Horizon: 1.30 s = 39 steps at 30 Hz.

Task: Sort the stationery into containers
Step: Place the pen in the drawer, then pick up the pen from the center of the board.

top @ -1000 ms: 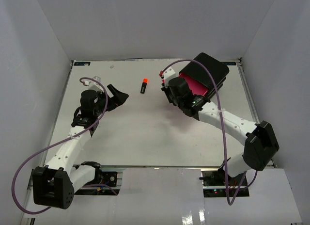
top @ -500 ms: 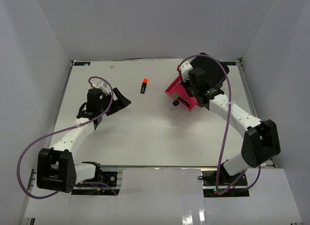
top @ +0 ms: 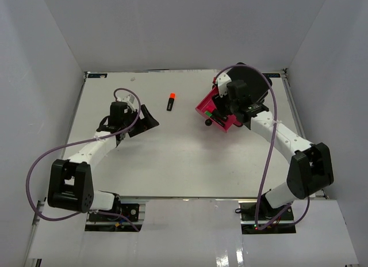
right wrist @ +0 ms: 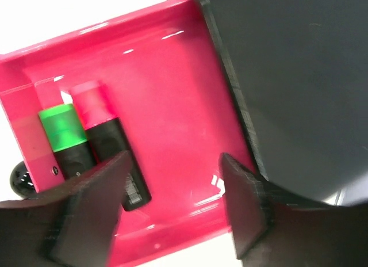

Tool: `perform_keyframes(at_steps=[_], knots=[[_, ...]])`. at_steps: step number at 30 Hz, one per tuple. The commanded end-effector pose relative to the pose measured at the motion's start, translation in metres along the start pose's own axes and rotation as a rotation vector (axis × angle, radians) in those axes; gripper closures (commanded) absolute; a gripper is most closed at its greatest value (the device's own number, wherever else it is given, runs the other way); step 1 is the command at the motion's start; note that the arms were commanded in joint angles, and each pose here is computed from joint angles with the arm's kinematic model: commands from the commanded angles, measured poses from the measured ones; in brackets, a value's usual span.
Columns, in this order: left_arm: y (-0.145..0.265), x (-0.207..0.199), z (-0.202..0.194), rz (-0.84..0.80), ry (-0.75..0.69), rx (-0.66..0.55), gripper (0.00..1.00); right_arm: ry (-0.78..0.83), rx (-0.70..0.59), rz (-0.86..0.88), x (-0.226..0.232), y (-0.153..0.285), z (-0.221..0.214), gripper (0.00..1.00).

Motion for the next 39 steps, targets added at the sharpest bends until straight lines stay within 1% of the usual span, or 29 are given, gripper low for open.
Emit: perform_keyframes(at_steps=[1,2,3,5,6,7,9,10,11,12,13,14,15,16,18,19,20,21,22,23,26,29,30,32,34,39], knots=[[-0.001,-0.011,0.021,0.022,-0.061,-0.033,0.02,-0.090,-0.136,-0.070,-0.018,0.037,0.033,0.26],[-0.006,-0.013,0.021,0.033,-0.075,-0.022,0.02,-0.104,-0.139,-0.064,-0.017,0.041,0.029,0.24],[-0.007,-0.015,0.034,0.059,-0.092,-0.053,0.02,-0.123,-0.182,-0.050,-0.017,0.056,0.035,0.22],[-0.018,-0.016,0.035,0.092,-0.134,-0.028,0.02,-0.172,-0.235,-0.030,-0.014,0.069,0.038,0.15],[-0.020,-0.020,0.053,0.117,-0.154,-0.065,0.02,-0.187,-0.260,-0.018,-0.013,0.081,0.031,0.13],[-0.025,-0.021,0.054,0.134,-0.181,-0.053,0.02,-0.208,-0.306,-0.015,-0.014,0.088,0.034,0.05],[-0.040,-0.018,0.060,0.178,-0.203,-0.044,0.02,-0.245,-0.363,0.012,-0.010,0.103,0.023,0.00],[-0.043,-0.024,0.076,0.206,-0.223,-0.087,0.02,-0.264,-0.395,0.016,-0.010,0.109,0.022,0.09],[-0.048,-0.024,0.081,0.222,-0.244,-0.096,0.02,-0.283,-0.436,0.026,-0.009,0.114,0.024,0.10],[-0.062,-0.019,0.078,0.245,-0.254,-0.074,0.02,-0.302,-0.479,0.057,-0.005,0.122,0.020,0.10],[-0.067,-0.030,0.094,0.246,-0.274,-0.110,0.02,-0.316,-0.504,0.069,-0.003,0.126,0.020,0.10],[-0.074,-0.031,0.097,0.252,-0.298,-0.108,0.02,-0.324,-0.525,0.083,-0.001,0.128,0.018,0.10],[-0.081,-0.032,0.102,0.260,-0.307,-0.112,0.02,-0.350,-0.591,0.095,-0.002,0.138,0.025,0.10],[-0.096,-0.037,0.107,0.260,-0.320,-0.114,0.02,-0.358,-0.589,0.099,0.000,0.135,0.017,0.10],[-0.112,-0.041,0.112,0.259,-0.347,-0.112,0.02,-0.367,-0.618,0.101,0.000,0.138,0.017,0.10],[-0.128,-0.039,0.104,0.266,-0.365,-0.082,0.02,-0.366,-0.614,0.103,0.001,0.137,0.015,0.10],[-0.133,-0.048,0.117,0.260,-0.377,-0.111,0.02,-0.369,-0.612,0.097,0.000,0.137,0.014,0.10],[-0.140,-0.049,0.119,0.263,-0.394,-0.114,0.02,-0.370,-0.604,0.098,0.001,0.135,0.013,0.10],[-0.156,-0.046,0.111,0.272,-0.408,-0.089,0.02,-0.370,-0.601,0.101,0.002,0.134,0.012,0.10],[-0.160,-0.052,0.122,0.272,-0.412,-0.116,0.03,-0.369,-0.598,0.109,0.003,0.133,0.012,0.10],[-0.183,-0.048,0.124,0.294,-0.423,-0.119,0.05,-0.358,-0.570,0.155,0.012,0.125,0.010,0.10],[-0.203,-0.042,0.121,0.324,-0.455,-0.115,0.07,-0.352,-0.543,0.170,0.015,0.118,0.008,0.10],[-0.206,-0.044,0.127,0.330,-0.464,-0.140,0.08,-0.352,-0.542,0.171,0.016,0.118,0.008,0.10],[-0.216,-0.041,0.123,0.336,-0.493,-0.140,0.10,-0.350,-0.525,0.174,0.017,0.113,0.005,0.10],[-0.222,-0.042,0.124,0.335,-0.500,-0.158,0.13,-0.349,-0.517,0.177,0.018,0.111,0.004,0.10],[-0.240,-0.029,0.112,0.361,-0.495,-0.135,0.19,-0.347,-0.510,0.178,0.018,0.110,0.004,0.09]])
Point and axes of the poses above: each gripper's point midway between its finger pads, its own y axis back along the fingers, its own x axis along the line the jaws close on, z = x × y, the point moved 3 cm from there along y, back along the fingers, and after that the axes turned 8 degrees about -y, right-handed, at the moved point
